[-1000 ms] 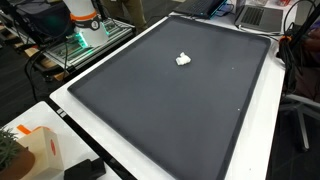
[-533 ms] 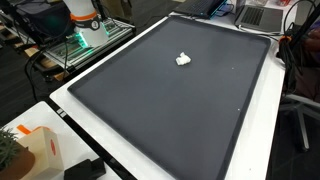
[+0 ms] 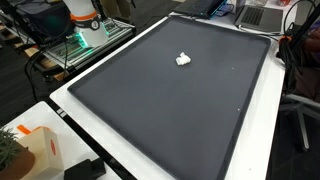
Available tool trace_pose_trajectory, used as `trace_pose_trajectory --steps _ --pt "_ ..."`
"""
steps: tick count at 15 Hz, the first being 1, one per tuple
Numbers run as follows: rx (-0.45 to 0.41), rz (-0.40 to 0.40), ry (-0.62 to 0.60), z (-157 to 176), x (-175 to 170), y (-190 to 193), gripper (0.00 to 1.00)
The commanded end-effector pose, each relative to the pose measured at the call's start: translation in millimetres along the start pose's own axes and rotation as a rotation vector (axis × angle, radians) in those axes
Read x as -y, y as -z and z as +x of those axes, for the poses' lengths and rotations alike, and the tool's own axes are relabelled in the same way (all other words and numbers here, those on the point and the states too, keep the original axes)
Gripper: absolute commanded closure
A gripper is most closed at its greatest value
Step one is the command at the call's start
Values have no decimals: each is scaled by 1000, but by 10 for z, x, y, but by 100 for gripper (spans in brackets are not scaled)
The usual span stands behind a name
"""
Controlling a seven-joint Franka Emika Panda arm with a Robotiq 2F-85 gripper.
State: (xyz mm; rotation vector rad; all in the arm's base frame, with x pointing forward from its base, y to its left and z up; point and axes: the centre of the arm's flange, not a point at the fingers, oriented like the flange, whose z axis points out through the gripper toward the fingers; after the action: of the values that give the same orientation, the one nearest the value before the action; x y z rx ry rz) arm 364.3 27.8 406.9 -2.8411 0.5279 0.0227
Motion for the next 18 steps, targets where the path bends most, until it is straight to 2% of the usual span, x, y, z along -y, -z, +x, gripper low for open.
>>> trace_pose_trajectory --steps 1,4,8,10,11,12,13,17,18 --pt "-96 -46 172 14 153 -419 0" --pt "-194 -103 276 148 210 -711 0" --pt "-322 -168 365 519 47 -852 0" --pt "-385 -116 358 572 10 -936 0" --pt "-388 -73 333 548 20 -983 0" --pt "-341 -16 319 532 28 -1029 0" --pt "-372 -90 314 526 50 -882 0" --pt "-338 -51 314 483 145 -1021 0" --pt "-385 -40 268 492 183 -1122 0"
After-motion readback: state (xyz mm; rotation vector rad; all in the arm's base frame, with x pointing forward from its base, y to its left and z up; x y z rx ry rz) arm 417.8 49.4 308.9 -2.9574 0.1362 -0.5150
